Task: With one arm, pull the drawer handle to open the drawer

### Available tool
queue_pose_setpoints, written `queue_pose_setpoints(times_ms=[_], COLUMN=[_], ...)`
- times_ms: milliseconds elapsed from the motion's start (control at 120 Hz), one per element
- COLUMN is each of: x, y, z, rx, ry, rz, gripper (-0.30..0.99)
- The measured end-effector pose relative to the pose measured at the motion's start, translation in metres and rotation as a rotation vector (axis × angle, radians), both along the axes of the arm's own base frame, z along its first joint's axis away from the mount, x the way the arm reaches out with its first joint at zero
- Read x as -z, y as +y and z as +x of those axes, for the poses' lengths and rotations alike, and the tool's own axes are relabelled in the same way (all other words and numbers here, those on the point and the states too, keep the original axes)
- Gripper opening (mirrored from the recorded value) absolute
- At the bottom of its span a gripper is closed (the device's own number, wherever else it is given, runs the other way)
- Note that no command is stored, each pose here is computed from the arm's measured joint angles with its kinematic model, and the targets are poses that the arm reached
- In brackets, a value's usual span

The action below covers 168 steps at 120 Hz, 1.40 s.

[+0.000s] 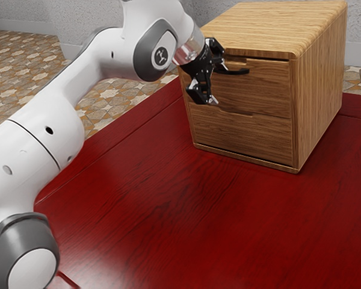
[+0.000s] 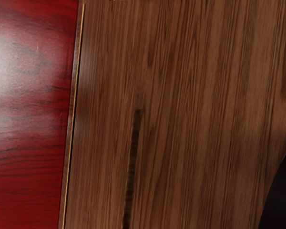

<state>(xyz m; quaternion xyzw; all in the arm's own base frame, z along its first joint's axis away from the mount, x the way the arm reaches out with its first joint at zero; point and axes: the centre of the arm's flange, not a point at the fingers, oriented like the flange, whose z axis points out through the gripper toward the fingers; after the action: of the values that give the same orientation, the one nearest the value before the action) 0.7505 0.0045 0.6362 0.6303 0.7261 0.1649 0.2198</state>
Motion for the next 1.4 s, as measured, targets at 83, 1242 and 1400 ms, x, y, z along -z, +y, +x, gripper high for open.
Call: queue_pose_setpoints(times_ms=[83,1242,1400], x=[0.0,-0.03,-0.026], y=[0.0,-0.007,-0.007], z=[-0.001,-0.077,-0.089], rx=[-0.001,-0.012,-0.013], ry=[0.003,0.095,0.107], rz=[0.0,0.013,0.008], gripper=[0.65,-0.05,-0.07])
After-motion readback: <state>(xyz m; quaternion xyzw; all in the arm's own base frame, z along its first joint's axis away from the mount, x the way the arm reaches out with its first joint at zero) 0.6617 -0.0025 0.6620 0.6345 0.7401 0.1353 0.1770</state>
